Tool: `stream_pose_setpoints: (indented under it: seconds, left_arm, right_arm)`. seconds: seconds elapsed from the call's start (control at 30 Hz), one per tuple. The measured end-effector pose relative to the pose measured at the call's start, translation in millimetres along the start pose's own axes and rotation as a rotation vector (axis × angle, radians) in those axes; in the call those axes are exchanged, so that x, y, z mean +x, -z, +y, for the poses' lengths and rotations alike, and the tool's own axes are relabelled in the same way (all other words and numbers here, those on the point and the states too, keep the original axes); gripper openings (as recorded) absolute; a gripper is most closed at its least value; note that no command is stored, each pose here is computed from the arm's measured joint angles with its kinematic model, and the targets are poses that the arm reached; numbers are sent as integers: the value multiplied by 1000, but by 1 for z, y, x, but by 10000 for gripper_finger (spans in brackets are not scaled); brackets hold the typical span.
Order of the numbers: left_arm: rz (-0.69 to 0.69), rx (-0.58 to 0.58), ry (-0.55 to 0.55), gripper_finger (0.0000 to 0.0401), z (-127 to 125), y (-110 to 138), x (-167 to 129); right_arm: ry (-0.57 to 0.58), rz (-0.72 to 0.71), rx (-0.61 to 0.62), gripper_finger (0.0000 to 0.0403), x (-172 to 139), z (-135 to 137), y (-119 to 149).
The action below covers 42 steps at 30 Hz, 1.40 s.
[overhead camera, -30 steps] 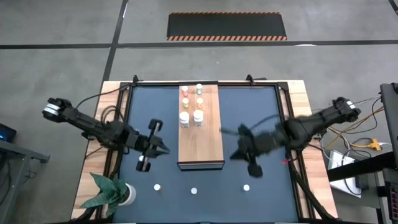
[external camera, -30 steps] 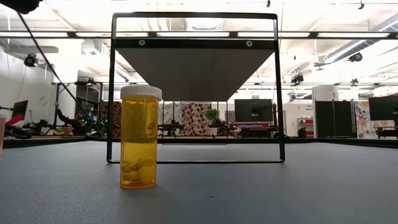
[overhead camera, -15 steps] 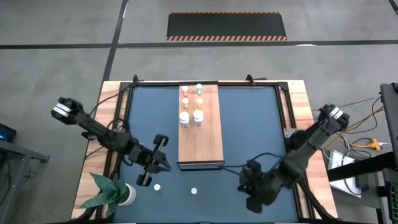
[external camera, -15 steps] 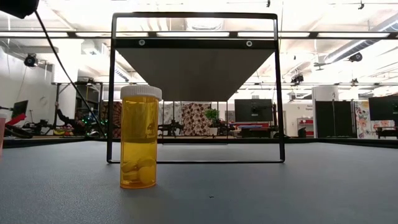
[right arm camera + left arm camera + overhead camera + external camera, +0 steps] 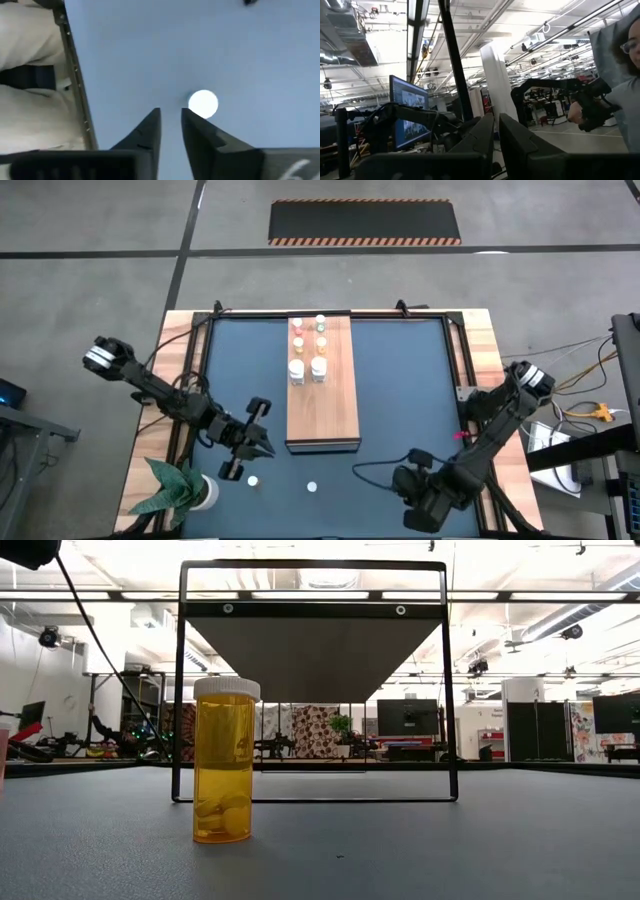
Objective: Pick and place medicine bottles onto shelf by color
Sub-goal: Put the blue pill bottle on the shelf
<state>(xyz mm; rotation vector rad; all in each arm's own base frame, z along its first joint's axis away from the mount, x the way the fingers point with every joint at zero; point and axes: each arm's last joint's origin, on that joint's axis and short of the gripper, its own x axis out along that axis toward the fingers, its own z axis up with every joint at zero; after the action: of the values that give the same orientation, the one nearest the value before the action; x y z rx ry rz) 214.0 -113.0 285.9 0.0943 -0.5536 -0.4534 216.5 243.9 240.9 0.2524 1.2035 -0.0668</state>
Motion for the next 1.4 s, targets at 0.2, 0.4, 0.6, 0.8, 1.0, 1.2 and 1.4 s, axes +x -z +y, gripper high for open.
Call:
stream_pose_setpoints:
  seconds: [0.2,0.4,0.6,0.8,1.0,1.2,1.4]
  left_arm:
    - [1,0,-1,12,0,0,0]
    - [6,1,0,12,0,1,-1]
    - [10,0,-4,12,0,2,-1]
    - [16,1,-26,12,0,3,-1]
    - [20,1,-46,12,1,3,-1]
    - [21,1,-46,12,1,3,-1]
    - [24,1,-48,12,1,3,-1]
  right_arm:
    - [86,-146,-159,152,-2,5,15]
    - [206,-235,-224,185,11,-5,30]
    - [185,-260,-231,187,34,-14,40]
    - [171,-265,-210,185,50,-23,49]
    - [145,-254,-210,185,61,-30,56]
    - [145,-256,-210,182,64,-32,57]
    - [123,-277,-219,151,63,-29,56]
